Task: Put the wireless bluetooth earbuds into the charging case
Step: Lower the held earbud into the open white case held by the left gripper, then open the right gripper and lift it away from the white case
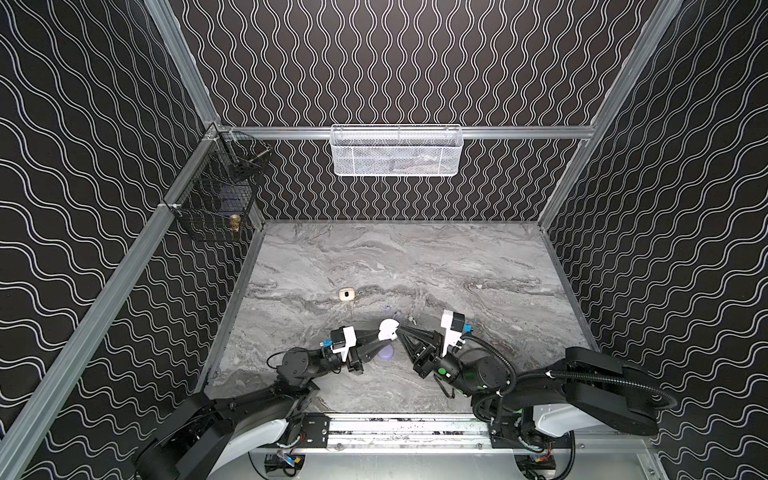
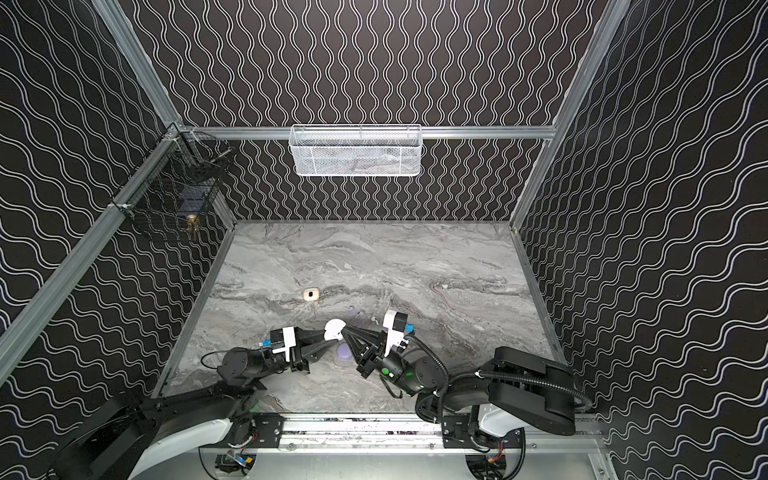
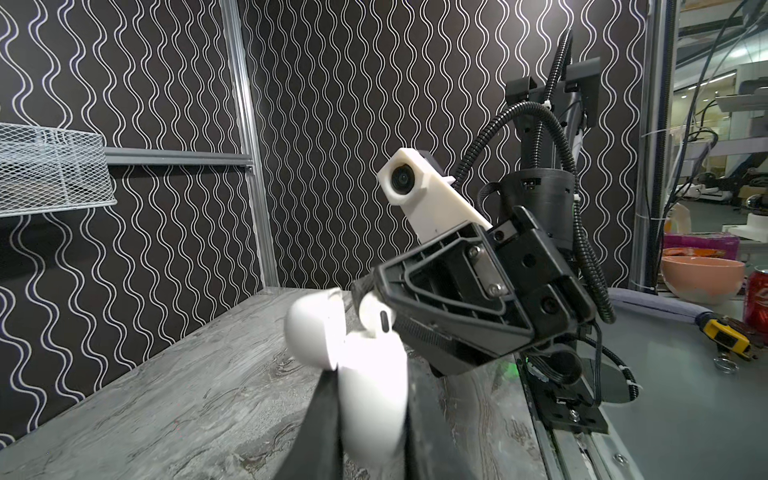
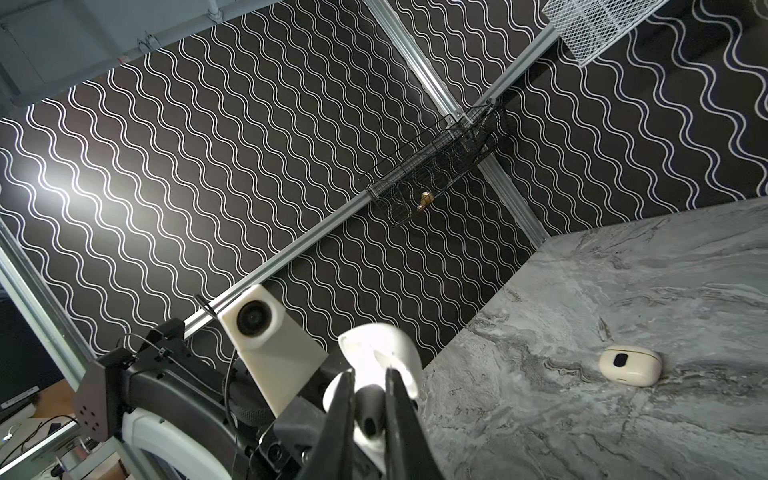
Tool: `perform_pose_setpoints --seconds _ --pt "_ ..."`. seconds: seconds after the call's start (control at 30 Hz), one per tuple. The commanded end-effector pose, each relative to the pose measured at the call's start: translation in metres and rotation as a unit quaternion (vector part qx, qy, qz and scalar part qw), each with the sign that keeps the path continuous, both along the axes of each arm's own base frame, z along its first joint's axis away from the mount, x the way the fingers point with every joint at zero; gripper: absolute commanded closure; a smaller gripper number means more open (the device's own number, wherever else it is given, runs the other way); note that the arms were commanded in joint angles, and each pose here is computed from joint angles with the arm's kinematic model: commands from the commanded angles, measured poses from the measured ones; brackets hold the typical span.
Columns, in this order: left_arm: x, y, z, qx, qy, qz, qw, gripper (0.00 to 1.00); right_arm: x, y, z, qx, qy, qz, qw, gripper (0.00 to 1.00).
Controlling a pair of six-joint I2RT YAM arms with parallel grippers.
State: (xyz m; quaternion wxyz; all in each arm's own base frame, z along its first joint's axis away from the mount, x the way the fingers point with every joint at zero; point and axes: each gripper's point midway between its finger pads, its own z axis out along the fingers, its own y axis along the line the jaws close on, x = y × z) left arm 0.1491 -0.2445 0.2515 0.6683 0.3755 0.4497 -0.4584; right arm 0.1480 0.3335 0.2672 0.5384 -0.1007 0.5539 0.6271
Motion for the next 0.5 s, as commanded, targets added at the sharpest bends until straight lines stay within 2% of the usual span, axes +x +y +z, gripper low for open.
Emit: perform_pose_setpoints --seconds 0.0,0.1,0.17,0.3,0.47 --pt "-0.012 0.006 0.028 -0.040 -0.062 -0.004 0.997 1.00 -0.006 -0.008 0.022 0.048 -0.022 0.004 0.999 0.88" --pt "-0.013 0.005 0.028 -0.038 -0.062 -0.009 0.997 1.00 -0.005 -0.008 0.022 0.043 -0.023 -0.002 0.999 0.72" --pt "-0.013 0.005 0.029 -0.039 -0.064 -0.008 0.997 1.00 -0.003 -0.010 0.022 0.037 -0.022 -0.011 0.999 0.65" --pt "-0.013 0.005 0.028 -0.039 -0.062 -0.009 0.997 1.00 0.001 -0.022 0.022 0.030 -0.021 -0.035 0.999 0.57" --pt "-0.012 0.004 0.027 -0.037 -0.060 -0.010 0.997 1.00 0.004 -0.032 0.025 0.013 -0.025 -0.060 0.998 0.52"
